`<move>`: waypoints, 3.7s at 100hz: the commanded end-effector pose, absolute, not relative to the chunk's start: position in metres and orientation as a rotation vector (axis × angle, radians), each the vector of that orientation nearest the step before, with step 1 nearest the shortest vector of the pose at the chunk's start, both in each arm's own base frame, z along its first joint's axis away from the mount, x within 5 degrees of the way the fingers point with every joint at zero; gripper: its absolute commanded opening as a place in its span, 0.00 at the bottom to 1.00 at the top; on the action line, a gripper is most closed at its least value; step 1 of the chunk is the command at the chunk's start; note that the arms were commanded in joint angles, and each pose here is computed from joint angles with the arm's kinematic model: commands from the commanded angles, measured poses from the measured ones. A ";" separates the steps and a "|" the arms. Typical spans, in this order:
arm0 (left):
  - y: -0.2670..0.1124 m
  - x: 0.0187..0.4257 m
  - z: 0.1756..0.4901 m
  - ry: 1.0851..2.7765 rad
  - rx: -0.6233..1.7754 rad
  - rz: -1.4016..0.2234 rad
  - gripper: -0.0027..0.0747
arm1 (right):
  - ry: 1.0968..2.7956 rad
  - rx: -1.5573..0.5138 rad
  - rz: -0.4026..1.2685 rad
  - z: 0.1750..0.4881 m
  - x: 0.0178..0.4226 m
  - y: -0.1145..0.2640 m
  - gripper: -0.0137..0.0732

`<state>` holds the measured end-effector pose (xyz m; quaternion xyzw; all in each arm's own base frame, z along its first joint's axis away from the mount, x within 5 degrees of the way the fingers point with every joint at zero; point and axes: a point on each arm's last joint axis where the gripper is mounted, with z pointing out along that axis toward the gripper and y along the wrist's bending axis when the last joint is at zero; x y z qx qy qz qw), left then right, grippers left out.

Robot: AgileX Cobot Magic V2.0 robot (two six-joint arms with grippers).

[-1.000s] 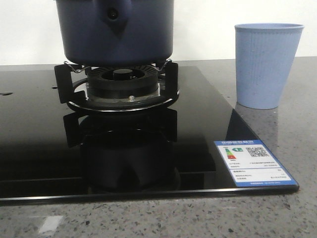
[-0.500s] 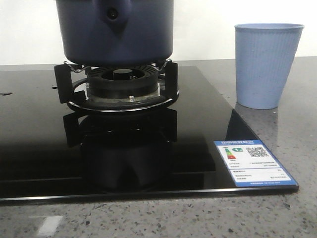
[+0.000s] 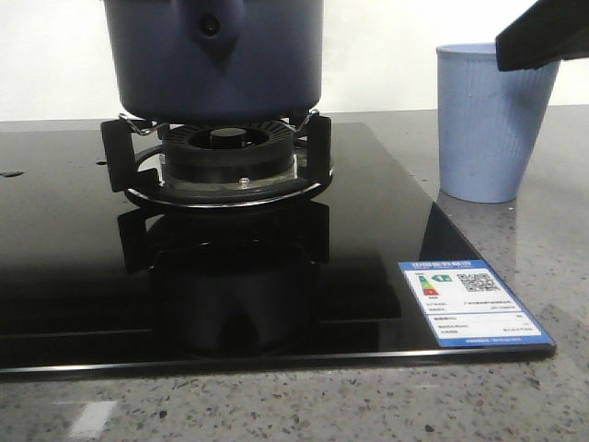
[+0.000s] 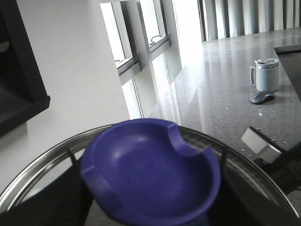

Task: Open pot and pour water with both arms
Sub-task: 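Reach the right gripper to the light blue cup and grasp it, then lift the cup with the right gripper and carry it over the saucepan, then tilt the cup with the right gripper to pour water into the saucepan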

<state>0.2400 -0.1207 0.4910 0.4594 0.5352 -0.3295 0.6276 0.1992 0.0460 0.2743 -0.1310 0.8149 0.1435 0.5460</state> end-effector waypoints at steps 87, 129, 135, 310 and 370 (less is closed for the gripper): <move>-0.115 0.208 0.527 1.080 0.975 -0.820 0.45 | 1.831 -0.529 0.293 0.277 0.249 0.058 0.89; -0.115 0.208 0.527 1.080 0.977 -0.821 0.45 | 1.922 -0.541 0.345 0.251 0.271 0.062 0.89; -0.115 0.208 0.527 1.079 0.978 -0.822 0.45 | 1.922 -0.546 0.357 0.250 0.275 0.063 0.86; -0.097 0.137 0.564 0.966 0.912 -0.661 0.45 | 1.257 -0.858 0.149 0.435 0.270 0.141 0.56; -0.096 0.138 0.565 0.982 0.881 -0.676 0.45 | 1.233 -1.124 -0.237 0.403 0.303 0.178 0.56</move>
